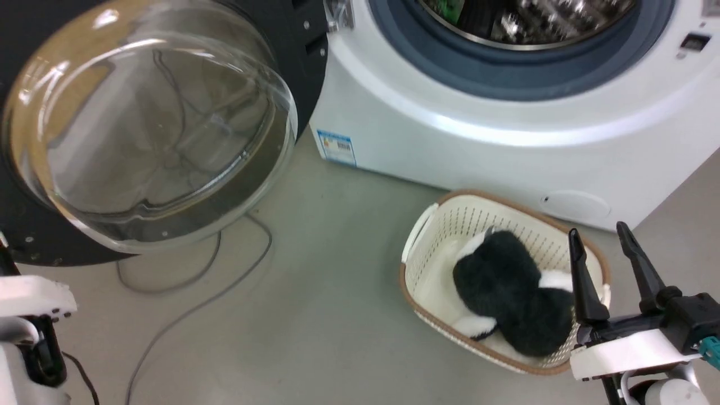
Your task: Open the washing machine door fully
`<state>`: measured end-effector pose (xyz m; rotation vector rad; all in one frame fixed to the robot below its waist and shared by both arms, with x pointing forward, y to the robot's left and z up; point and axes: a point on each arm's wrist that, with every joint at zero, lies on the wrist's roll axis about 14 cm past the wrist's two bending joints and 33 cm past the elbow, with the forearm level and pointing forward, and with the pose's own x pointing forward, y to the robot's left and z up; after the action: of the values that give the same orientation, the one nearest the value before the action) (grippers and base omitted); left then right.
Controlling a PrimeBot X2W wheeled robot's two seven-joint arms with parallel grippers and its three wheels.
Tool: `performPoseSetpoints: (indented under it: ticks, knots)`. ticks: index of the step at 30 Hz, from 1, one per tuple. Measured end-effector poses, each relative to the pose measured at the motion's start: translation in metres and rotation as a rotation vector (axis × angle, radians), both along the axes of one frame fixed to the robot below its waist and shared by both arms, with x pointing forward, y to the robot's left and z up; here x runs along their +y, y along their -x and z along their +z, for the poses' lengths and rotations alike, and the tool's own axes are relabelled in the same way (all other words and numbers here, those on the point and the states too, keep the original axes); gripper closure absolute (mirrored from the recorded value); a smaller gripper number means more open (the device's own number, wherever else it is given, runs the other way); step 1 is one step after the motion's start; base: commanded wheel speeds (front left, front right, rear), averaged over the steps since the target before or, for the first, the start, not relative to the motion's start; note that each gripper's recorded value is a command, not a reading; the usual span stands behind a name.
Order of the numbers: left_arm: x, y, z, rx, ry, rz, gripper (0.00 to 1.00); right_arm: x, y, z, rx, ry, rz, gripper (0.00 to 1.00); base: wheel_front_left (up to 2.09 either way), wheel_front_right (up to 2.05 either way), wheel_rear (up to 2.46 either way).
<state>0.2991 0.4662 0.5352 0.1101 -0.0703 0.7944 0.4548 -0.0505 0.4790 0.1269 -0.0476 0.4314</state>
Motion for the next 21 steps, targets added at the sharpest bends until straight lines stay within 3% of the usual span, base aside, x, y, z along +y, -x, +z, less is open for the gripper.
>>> performPoseSetpoints:
  ticks: [11, 21]
  knots:
    - [-0.054, 0.002, 0.027, -0.098, -0.055, -0.17, 1.0, -0.018, 0.025, 0.048, -0.109, -0.003, -0.06, 0.0, 0.0, 0.0, 0.0]
    - [-0.118, -0.005, 0.027, -0.149, -0.032, -0.354, 1.0, -0.055, 0.057, 0.065, -0.141, -0.003, -0.155, 0.0, 0.0, 0.0, 0.0]
